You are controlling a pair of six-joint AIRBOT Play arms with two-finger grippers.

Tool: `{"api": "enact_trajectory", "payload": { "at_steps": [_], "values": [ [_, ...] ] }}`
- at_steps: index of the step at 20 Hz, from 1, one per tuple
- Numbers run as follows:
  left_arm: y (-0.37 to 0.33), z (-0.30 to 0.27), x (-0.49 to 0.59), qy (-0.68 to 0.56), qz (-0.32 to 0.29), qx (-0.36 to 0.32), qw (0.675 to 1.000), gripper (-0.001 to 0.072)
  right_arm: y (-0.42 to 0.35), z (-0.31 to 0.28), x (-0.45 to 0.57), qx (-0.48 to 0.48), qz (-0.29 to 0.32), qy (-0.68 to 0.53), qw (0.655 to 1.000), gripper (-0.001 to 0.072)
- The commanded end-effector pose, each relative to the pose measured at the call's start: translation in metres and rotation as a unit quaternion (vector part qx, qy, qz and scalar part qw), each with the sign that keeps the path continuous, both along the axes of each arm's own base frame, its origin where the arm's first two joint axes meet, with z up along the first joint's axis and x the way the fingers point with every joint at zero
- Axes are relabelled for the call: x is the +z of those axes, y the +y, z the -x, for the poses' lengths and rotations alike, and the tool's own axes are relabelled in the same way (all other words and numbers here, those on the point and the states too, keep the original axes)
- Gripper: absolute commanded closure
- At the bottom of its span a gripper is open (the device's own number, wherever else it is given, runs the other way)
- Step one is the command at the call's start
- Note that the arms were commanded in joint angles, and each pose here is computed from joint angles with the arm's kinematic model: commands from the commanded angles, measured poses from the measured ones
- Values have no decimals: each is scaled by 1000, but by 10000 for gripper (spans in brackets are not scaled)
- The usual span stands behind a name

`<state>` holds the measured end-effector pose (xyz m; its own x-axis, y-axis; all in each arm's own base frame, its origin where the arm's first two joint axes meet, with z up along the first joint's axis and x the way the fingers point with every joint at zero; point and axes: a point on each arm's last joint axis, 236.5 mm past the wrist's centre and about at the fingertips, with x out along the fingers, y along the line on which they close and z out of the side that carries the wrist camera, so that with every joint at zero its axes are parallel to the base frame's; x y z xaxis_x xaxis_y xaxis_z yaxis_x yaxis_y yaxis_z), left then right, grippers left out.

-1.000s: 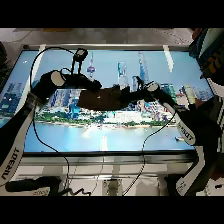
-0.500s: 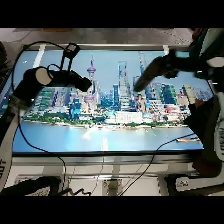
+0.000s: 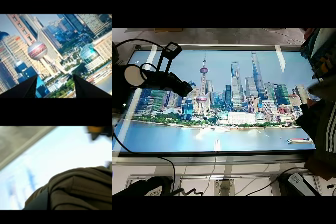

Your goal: Fold the clothes and pants, and hang the long-sleeved shirts on hangers.

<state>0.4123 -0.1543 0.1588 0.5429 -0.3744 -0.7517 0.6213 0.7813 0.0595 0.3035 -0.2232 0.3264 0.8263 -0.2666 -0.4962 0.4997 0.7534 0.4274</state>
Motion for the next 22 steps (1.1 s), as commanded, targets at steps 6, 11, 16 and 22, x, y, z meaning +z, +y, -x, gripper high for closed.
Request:
{"api": "enact_trajectory", "payload": {
  "at_steps": [6, 11, 16, 22],
  "values": [
    [4, 5, -5, 14, -9, -2, 1000, 221, -67, 210, -50, -344, -58, 189, 918, 697],
    [4, 5, -5, 14, -9, -2, 1000, 221, -77, 212, -43, -389, -70, 147, 907, 16],
    [4, 5, -5, 13, -9, -2, 1000, 220, -54, 139, -32, -266, -125, 58, 954, 387],
    [4, 5, -5, 13, -9, -2, 1000, 220, 62, 17, -7, 84, -49, 30, 995, 702]
  ]
}}
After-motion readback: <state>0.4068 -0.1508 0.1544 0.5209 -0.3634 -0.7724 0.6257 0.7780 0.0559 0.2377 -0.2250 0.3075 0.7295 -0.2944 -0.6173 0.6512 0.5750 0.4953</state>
